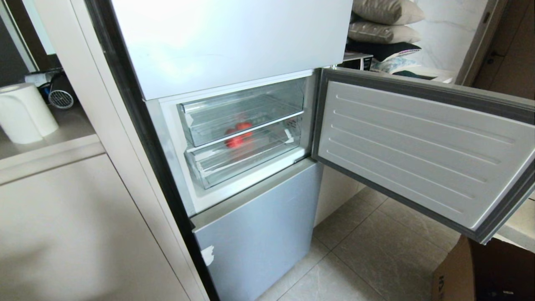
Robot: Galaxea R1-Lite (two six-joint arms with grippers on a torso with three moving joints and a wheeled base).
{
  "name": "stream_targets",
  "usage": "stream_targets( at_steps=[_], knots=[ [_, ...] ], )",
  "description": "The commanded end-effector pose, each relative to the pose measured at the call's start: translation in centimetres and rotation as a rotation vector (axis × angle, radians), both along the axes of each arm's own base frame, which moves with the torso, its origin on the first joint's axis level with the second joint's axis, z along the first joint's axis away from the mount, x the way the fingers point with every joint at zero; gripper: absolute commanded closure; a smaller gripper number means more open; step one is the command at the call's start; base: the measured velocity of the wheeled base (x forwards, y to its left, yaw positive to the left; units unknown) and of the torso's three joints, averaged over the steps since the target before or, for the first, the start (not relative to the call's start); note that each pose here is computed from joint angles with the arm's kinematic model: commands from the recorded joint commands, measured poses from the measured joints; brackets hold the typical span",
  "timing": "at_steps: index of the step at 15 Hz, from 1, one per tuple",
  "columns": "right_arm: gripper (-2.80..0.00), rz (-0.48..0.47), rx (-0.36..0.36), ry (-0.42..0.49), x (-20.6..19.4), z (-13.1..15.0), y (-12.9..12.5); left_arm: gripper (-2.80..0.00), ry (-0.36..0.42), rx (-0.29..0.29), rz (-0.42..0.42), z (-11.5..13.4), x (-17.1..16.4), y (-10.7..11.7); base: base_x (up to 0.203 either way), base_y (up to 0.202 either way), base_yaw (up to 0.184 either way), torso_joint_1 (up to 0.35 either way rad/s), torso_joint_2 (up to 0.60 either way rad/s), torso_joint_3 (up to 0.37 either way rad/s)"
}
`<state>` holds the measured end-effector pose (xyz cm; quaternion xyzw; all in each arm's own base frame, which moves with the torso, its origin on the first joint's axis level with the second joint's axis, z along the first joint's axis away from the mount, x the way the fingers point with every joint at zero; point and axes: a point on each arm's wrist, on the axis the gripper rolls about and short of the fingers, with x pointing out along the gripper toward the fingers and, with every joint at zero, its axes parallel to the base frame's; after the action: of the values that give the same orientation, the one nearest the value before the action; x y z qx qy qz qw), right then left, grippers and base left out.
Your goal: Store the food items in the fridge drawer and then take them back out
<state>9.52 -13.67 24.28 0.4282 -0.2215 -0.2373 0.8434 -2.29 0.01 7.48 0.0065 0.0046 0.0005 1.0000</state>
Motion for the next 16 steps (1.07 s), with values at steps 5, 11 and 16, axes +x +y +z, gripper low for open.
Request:
stream_targets(
  at_steps=[5, 11, 16],
  knots=[
    [0.0, -0.007, 0.243, 0.037, 4.3, -4.2, -10.8, 0.0, 0.0, 0.001, 0.0, 0.0, 0.0, 0.0, 0.0, 0.0, 0.0, 0.0, 0.0, 0.0],
    [0.0, 0.229, 0.302, 0.025, 9.8, -4.9, -13.5, 0.0, 0.0, 0.001, 0.0, 0.0, 0.0, 0.0, 0.0, 0.0, 0.0, 0.0, 0.0, 0.0],
    [0.0, 0.351, 0.328, 0.03, 13.7, -5.4, -12.2, 0.0, 0.0, 0.001, 0.0, 0.0, 0.0, 0.0, 0.0, 0.0, 0.0, 0.0, 0.0, 0.0]
  ],
)
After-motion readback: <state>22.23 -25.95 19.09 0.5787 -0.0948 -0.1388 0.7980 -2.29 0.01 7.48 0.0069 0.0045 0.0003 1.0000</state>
